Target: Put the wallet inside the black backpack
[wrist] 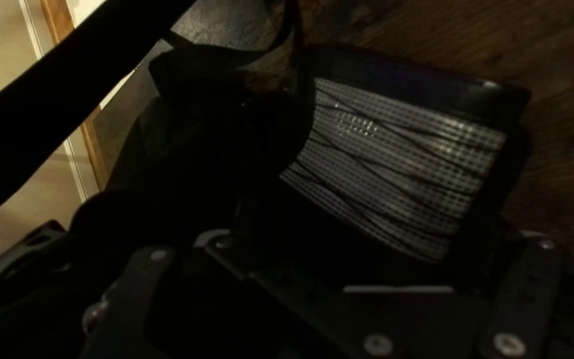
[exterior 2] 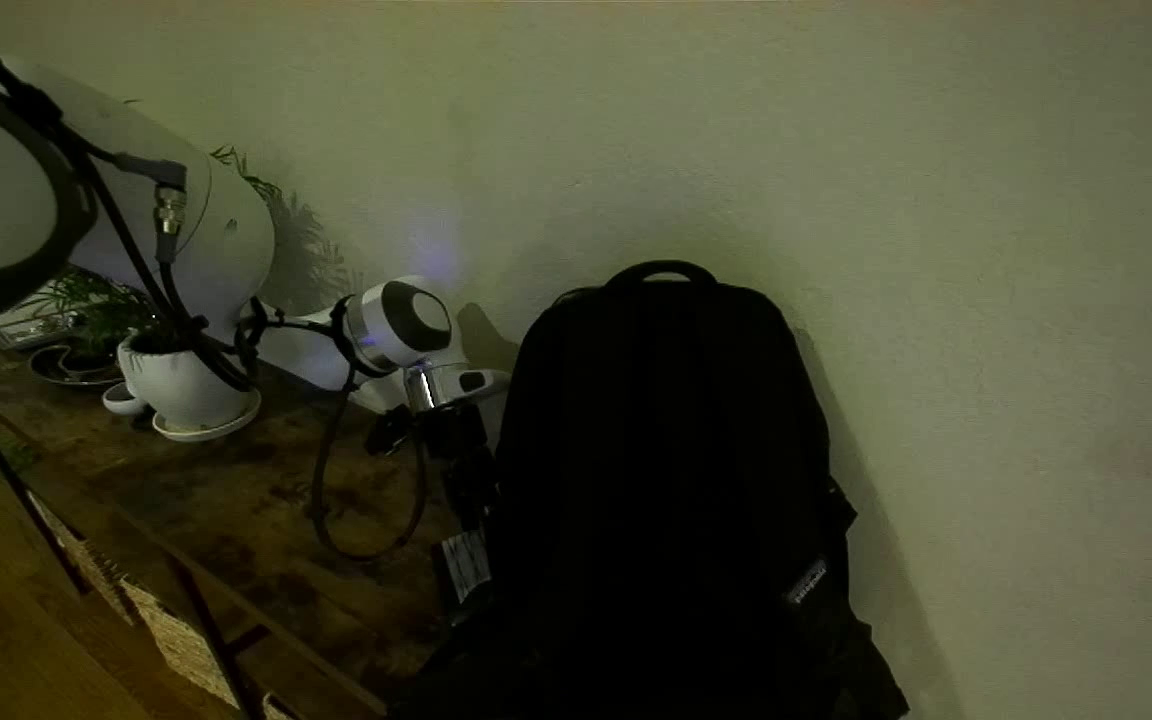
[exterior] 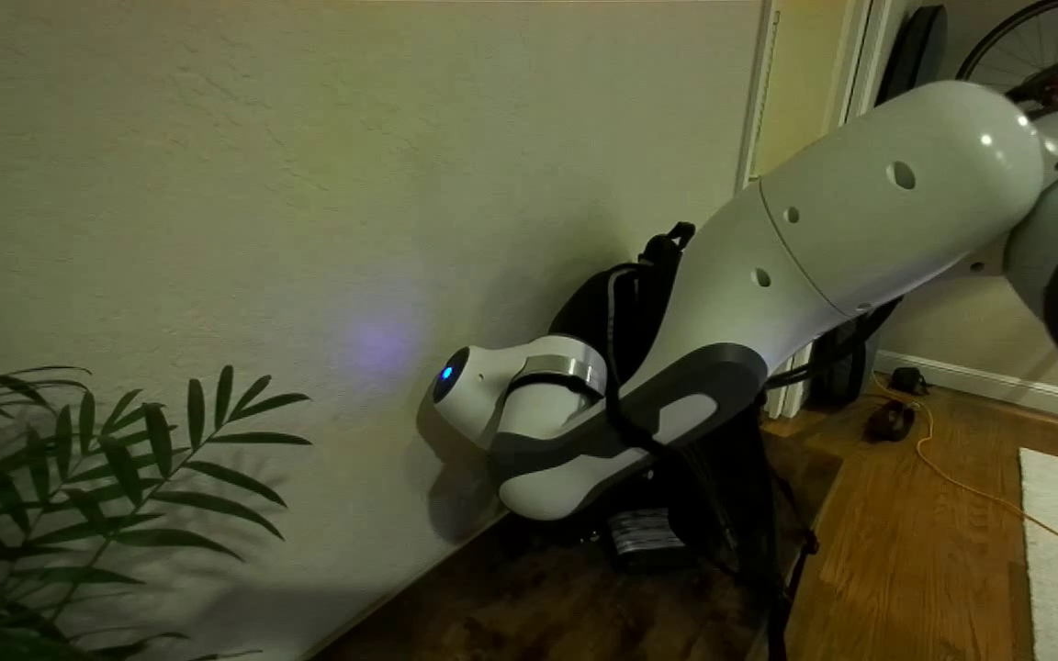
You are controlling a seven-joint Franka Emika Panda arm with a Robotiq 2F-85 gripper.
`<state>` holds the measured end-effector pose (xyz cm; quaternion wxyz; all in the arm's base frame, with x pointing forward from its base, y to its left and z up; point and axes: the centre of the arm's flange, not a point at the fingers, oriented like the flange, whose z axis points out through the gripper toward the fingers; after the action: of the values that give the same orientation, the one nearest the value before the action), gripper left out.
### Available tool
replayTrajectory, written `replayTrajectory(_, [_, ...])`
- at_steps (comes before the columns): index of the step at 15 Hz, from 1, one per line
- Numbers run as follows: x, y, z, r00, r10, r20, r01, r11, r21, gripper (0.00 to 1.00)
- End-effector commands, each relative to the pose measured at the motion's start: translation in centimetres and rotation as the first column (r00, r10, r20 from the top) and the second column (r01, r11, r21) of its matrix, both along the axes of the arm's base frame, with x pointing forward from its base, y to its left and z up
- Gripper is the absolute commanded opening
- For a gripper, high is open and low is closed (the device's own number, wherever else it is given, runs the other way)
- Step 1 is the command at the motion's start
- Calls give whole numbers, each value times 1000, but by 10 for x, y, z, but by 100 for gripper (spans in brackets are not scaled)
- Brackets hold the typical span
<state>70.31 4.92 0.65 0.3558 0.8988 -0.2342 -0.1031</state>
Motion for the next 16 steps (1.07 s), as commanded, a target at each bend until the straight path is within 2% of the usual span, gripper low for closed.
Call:
replayTrajectory(1, [-3, 1, 13, 1000, -19, -8, 18, 999, -50, 100])
replayTrajectory(7, [-5, -1, 15, 1000, -27, -4, 27, 998, -57, 100])
replayTrajectory(16, [-9, -7, 19, 996, -81, 45, 84, 993, -79, 100])
